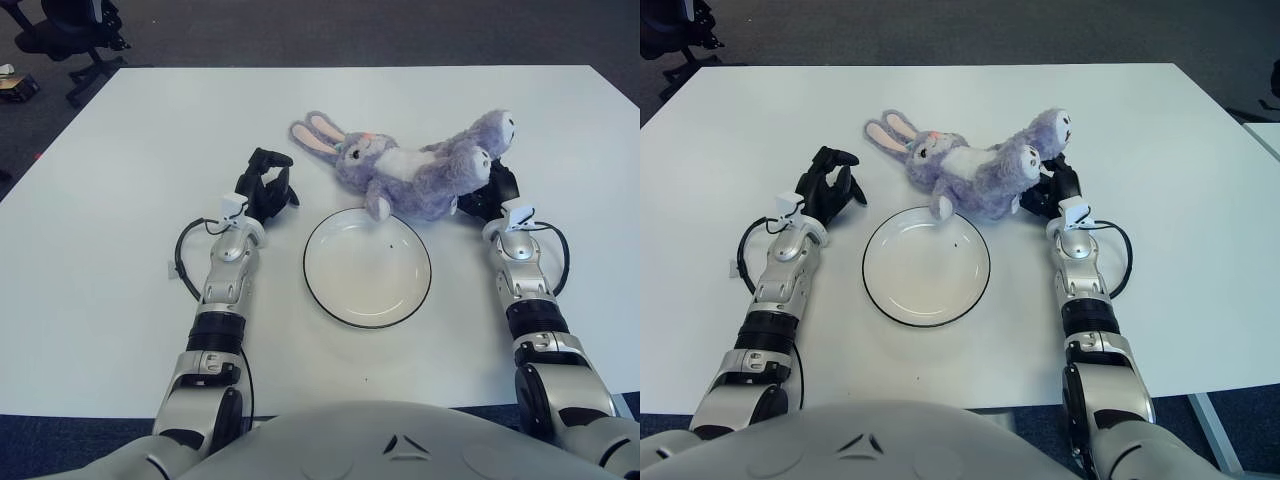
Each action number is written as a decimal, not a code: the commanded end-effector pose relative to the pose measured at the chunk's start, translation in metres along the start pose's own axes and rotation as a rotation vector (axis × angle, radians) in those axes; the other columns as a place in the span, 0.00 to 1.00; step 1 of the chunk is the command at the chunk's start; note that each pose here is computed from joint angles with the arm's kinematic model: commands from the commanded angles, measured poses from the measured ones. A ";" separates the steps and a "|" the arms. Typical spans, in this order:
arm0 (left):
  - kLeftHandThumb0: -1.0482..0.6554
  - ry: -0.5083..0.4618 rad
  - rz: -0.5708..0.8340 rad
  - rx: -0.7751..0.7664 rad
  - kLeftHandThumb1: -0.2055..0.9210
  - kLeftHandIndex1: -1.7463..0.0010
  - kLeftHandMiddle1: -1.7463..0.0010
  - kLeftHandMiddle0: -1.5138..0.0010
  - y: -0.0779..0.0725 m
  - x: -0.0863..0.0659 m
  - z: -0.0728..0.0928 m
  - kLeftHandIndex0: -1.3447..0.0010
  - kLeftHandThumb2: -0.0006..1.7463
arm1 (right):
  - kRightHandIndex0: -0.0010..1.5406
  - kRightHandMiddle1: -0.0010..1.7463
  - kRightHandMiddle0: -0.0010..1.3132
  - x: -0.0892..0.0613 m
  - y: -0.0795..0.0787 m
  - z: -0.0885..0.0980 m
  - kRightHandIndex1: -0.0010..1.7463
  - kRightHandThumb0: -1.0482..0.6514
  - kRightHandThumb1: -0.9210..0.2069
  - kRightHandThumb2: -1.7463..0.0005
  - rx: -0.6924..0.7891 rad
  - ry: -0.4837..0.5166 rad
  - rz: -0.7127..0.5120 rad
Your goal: Put the doll into the plate.
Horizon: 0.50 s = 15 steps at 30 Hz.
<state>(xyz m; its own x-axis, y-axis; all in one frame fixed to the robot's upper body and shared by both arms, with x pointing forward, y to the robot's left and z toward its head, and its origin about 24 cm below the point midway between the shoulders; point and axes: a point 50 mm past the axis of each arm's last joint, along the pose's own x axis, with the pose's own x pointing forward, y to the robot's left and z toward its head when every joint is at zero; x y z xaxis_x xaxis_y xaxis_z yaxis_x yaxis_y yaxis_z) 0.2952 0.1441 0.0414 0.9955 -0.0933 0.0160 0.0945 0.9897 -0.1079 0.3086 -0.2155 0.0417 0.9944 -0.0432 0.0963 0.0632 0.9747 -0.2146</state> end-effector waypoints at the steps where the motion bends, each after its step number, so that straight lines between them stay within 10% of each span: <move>1: 0.41 0.155 0.045 -0.019 0.97 0.00 0.00 0.45 0.007 -0.024 -0.039 0.83 0.32 | 0.58 1.00 0.30 -0.031 0.008 -0.044 1.00 0.38 0.27 0.47 -0.028 0.200 0.045; 15: 0.41 0.142 0.057 0.004 0.98 0.00 0.00 0.53 0.011 -0.024 -0.040 0.83 0.31 | 0.58 1.00 0.31 -0.030 0.013 -0.045 1.00 0.38 0.28 0.47 -0.036 0.208 0.048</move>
<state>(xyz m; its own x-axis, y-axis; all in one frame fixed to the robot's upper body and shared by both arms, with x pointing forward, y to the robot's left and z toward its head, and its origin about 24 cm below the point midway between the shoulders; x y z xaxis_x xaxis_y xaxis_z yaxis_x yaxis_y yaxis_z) 0.2956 0.1462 0.0414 0.9959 -0.0866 0.0256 0.0887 0.9911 -0.0993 0.3091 -0.2136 0.0418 0.9944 -0.0407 0.0980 0.0622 0.9719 -0.2272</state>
